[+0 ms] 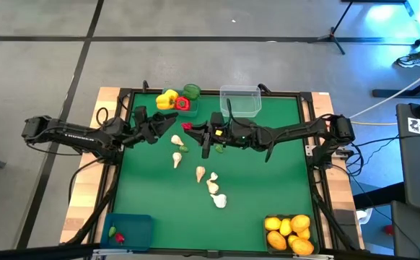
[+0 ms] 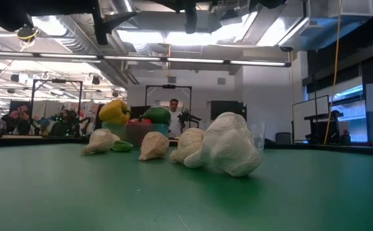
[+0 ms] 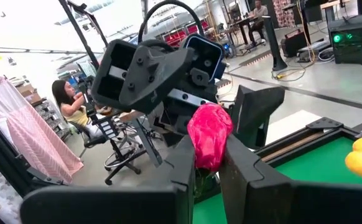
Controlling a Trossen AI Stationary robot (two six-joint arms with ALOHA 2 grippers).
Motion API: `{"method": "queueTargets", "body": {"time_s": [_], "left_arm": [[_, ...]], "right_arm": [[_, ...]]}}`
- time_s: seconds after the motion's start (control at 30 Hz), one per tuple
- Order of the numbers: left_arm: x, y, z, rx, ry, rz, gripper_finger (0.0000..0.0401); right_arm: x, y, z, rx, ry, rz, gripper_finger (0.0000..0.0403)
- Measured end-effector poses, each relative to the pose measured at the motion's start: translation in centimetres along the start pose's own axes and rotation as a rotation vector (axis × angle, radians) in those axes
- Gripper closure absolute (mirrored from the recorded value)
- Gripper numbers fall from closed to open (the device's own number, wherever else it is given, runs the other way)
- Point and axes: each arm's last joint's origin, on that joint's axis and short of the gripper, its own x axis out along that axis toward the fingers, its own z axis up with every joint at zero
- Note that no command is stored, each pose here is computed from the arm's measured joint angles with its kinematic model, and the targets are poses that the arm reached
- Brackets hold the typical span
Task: Sort produce into baskets
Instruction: Put the red chili pepper into the blue bin
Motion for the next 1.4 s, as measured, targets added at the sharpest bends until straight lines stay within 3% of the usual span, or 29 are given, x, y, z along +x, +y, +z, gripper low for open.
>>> {"method": "queueTargets", "body": {"time_s": [0.47,0.77,1.4], "left_arm": [[0.9,0.9,-1.6,-0.051,0.056,0.033,0.0074],[1.0,0.3,-1.1,0.000,0.008,-0.048,0.0074],[1.9,0.0,-1.5,0.060,0.057,-0.061,0.0076]], "right_arm": [[0.0,0.0,0.2,-0.018,-0.031,-0.029,0.0361],[0.0,-0.2,0.0,-0.023,-0.018,-0.060,0.0361],[0.1,-0.9,0.3,-0.022,-0.028,-0.077,0.0361]]}}
